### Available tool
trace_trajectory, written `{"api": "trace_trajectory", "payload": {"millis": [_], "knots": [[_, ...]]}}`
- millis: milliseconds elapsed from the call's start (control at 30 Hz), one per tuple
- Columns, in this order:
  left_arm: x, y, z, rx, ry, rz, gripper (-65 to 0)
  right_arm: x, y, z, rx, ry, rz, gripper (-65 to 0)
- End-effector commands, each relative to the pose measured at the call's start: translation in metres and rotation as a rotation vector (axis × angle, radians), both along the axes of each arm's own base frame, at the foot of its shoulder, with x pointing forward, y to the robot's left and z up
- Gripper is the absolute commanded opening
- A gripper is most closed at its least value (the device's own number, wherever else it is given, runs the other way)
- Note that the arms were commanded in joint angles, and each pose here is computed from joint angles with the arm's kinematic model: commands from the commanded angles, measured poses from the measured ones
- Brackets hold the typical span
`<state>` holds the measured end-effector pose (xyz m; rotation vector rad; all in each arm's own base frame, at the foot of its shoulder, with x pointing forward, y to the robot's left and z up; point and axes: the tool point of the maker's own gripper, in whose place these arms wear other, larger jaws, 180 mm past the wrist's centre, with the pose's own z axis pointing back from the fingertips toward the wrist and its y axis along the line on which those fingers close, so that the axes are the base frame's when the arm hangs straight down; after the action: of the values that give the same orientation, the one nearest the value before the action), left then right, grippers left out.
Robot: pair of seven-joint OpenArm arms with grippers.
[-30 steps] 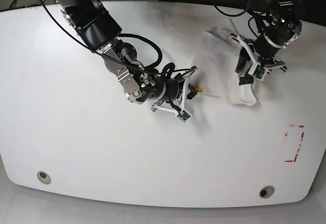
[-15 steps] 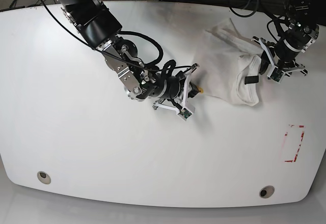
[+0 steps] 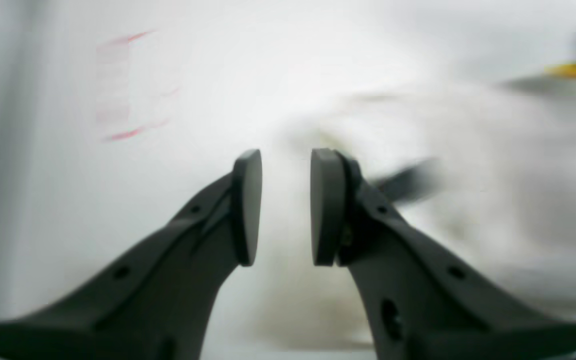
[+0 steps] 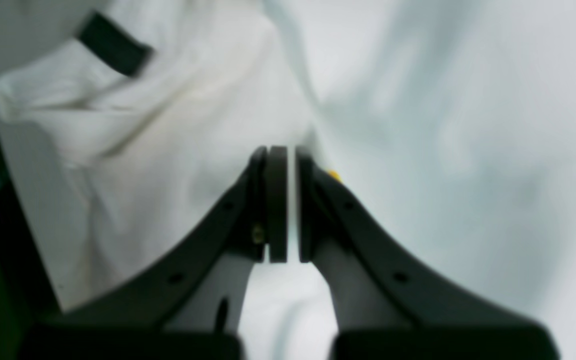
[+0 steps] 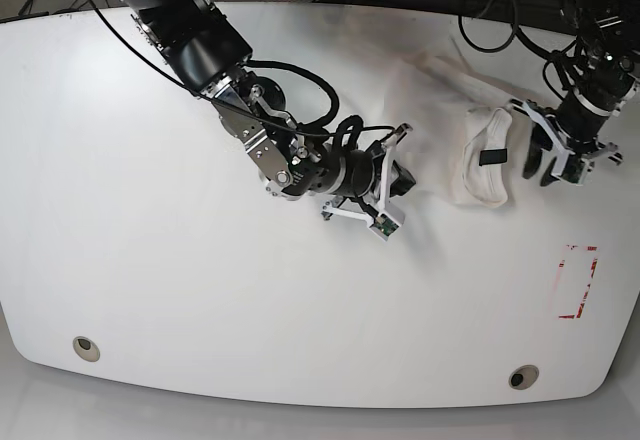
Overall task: Layout the t-shirt on the table in an organized manner, then fold the t-shirt properly
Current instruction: 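Adjust the folded shirt with the left gripper while the right gripper hovers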
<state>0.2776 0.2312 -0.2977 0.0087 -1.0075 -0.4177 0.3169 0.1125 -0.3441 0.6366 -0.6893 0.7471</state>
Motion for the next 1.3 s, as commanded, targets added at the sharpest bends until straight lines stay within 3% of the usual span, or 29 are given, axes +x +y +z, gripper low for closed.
{"api": "trace_trajectory", "payload": {"millis": [0, 200, 567, 1067, 1267], "knots": [[0.002, -0.013, 0.006, -0.044, -0.009, -0.023, -50.3, 0.011, 0.005, 0.02, 0.047, -0.053, -0.005, -63.1], [-0.004, -0.068, -0.007, -0.15, 0.046, -0.164, -50.3, 0.014, 0.005, 0.014, 0.064, -0.051, -0.023, -63.1], [-0.021, -0.109, -0.039, -0.137, 0.154, -0.277, -50.3, 0.013, 0.002, -0.004, 0.079, -0.028, -0.051, -63.1], [-0.024, -0.054, -0.066, 0.168, 0.242, -0.209, -50.3, 0.004, -0.015, -0.023, 0.054, 0.0, -0.07, -63.1], [-0.022, -0.012, -0.064, 0.308, 0.259, -0.133, -50.3, -0.003, -0.025, -0.035, 0.034, 0.022, -0.078, -63.1]]}}
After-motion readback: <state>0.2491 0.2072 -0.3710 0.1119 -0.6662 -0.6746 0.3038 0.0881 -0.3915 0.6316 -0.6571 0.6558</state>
